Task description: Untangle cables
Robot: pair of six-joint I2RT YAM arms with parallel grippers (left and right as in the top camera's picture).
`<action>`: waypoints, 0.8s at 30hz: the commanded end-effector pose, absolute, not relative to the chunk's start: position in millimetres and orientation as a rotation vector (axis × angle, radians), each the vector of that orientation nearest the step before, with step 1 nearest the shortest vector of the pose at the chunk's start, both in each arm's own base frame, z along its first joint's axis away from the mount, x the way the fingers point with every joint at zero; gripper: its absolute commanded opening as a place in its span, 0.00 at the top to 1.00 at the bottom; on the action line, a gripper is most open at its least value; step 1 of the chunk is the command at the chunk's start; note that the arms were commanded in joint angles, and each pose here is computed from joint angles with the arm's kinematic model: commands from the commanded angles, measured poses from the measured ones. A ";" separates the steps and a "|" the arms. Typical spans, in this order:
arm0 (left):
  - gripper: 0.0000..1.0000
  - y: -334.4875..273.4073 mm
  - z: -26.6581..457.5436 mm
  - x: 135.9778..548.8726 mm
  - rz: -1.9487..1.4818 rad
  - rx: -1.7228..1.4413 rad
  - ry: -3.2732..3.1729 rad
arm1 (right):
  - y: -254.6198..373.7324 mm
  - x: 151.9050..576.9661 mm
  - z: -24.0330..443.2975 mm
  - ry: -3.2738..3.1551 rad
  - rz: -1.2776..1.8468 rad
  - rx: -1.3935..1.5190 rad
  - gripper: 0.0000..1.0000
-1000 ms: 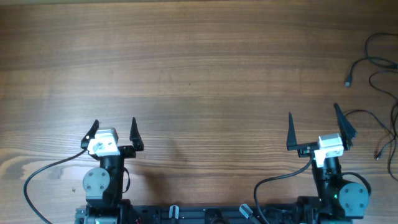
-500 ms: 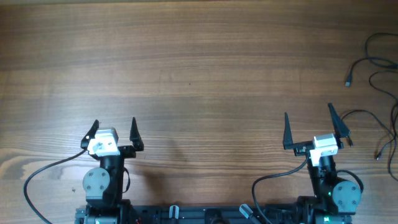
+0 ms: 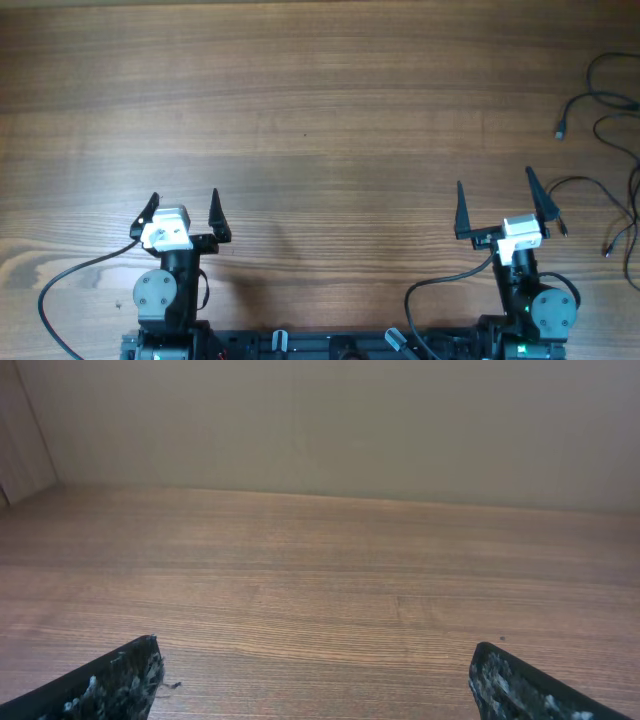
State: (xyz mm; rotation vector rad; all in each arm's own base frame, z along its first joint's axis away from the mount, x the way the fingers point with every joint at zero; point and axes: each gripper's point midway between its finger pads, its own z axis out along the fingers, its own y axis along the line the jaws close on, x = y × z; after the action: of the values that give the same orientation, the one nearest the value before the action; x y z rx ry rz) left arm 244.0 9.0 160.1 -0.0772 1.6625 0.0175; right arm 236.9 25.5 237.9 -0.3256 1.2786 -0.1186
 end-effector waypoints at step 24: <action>0.00 12.1 158.4 244.0 0.047 -0.071 1.659 | 13.2 245.6 178.6 1.551 0.045 -0.123 0.00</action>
State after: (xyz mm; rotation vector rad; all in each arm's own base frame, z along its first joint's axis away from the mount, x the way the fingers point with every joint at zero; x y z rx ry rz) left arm 244.0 9.1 160.1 -0.0775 1.6624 0.0177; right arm 245.0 23.6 176.6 -0.2381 1.5495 0.0230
